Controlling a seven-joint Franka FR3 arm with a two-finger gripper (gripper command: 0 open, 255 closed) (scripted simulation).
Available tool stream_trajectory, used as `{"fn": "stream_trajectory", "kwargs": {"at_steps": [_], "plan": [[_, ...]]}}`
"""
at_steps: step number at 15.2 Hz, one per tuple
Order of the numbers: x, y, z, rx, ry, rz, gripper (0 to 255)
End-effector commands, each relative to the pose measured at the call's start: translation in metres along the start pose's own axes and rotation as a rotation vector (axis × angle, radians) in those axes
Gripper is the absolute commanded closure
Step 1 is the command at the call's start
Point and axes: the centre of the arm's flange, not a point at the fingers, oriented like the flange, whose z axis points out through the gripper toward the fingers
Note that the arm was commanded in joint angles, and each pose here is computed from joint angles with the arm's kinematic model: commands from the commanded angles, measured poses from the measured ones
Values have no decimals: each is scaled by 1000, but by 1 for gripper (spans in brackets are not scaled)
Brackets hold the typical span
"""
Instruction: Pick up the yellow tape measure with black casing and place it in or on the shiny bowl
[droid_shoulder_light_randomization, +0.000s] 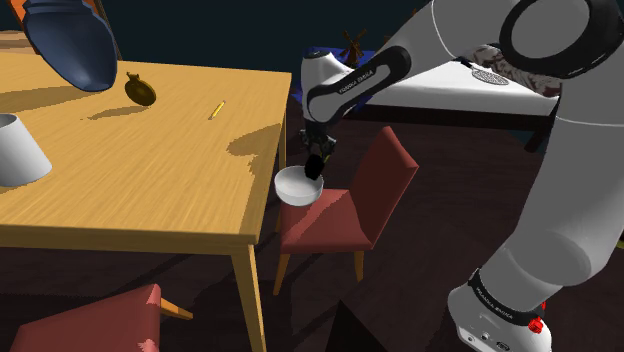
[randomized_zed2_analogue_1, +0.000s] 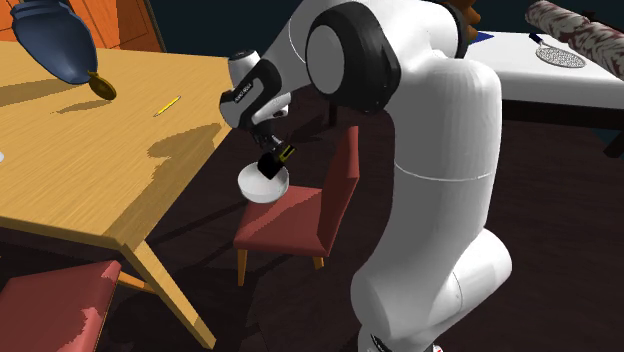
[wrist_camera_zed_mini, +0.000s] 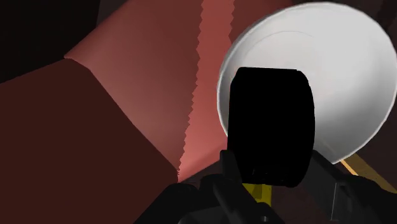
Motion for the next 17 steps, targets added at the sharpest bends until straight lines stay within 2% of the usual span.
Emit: {"fn": "stream_trajectory", "kwargs": {"at_steps": [1, 4, 17], "plan": [[-3, -24, -4, 0, 0, 1, 255], [-10, -71, -12, 0, 0, 1, 255], [-20, -72, 56, 0, 0, 1, 255]]}}
